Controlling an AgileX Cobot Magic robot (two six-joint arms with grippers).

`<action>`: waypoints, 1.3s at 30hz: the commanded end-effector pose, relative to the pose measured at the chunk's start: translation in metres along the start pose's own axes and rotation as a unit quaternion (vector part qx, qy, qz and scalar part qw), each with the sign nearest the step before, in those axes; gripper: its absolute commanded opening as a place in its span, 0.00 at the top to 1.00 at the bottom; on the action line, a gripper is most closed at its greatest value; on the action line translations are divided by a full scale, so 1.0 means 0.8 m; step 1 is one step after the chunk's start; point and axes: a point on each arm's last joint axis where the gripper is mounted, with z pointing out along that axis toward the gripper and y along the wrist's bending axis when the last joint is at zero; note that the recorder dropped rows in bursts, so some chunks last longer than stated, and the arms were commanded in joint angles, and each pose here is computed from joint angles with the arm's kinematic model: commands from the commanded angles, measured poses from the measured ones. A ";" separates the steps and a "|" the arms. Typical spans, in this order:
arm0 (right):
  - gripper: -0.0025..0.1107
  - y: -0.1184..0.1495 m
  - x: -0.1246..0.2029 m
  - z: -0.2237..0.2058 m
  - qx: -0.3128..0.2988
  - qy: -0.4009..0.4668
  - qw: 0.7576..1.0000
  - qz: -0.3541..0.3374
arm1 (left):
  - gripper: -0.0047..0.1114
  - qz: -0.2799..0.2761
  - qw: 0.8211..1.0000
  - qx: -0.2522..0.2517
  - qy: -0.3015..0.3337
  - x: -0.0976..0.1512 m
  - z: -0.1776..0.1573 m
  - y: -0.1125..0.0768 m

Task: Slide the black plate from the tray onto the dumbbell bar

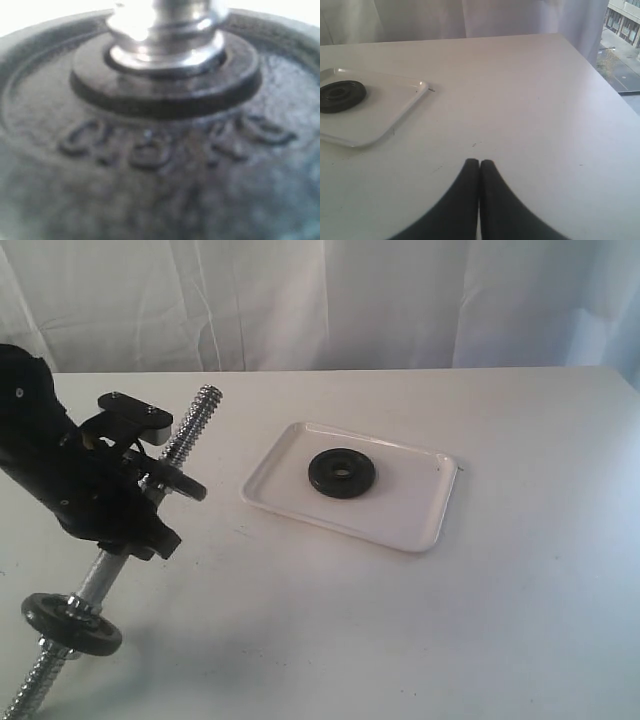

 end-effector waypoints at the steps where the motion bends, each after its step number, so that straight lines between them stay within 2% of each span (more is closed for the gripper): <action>1: 0.98 -0.001 0.000 0.000 0.003 -0.007 1.000 -0.002 | 0.96 -0.006 0.999 -0.001 -0.034 0.011 -0.023 -0.004; 7: 0.98 -0.001 0.000 0.000 0.004 -0.010 1.000 -0.006 | 0.96 -0.007 0.999 -0.004 -0.041 0.029 -0.025 -0.007; 10: 0.98 -0.002 -0.006 0.000 0.014 -0.035 0.997 -0.061 | 0.96 -0.004 0.999 -0.004 -0.044 0.031 -0.028 -0.007; 14: 0.98 0.000 -0.026 -0.003 0.009 -0.126 0.990 -0.059 | 0.96 0.003 0.999 -0.005 -0.050 0.032 -0.033 -0.008; 18: 0.98 0.003 -0.052 -0.013 0.002 -0.244 0.968 -0.054 | 0.96 0.005 0.999 -0.006 -0.054 0.032 -0.035 -0.008; 20: 0.98 0.004 -0.062 -0.020 -0.014 -0.296 0.955 -0.006 | 0.96 0.005 0.998 -0.006 -0.055 0.032 -0.035 -0.008; 22: 0.98 0.002 -0.069 -0.024 -0.047 -0.326 0.938 0.107 | 0.96 0.005 0.998 -0.006 -0.055 0.032 -0.035 -0.008; 24: 0.98 -0.001 -0.070 -0.026 -0.073 -0.330 0.915 0.222 | 0.96 0.005 0.998 -0.006 -0.055 0.032 -0.035 -0.008; 26: 0.98 -0.003 -0.066 -0.022 -0.082 -0.304 0.903 0.292 | 0.96 0.005 0.998 -0.006 -0.055 0.032 -0.035 -0.008; 30: 0.98 -0.003 -0.062 -0.019 -0.087 -0.281 0.898 0.327 | 0.96 0.005 0.998 -0.006 -0.055 0.032 -0.035 -0.008; 35: 0.98 -0.003 -0.065 -0.021 -0.104 -0.289 0.877 0.370 | 0.96 0.005 0.998 -0.006 -0.055 0.032 -0.035 -0.008; 39: 0.98 -0.003 -0.063 -0.020 -0.103 -0.284 0.878 0.371 | 0.96 0.005 0.998 -0.006 -0.054 0.032 -0.035 -0.008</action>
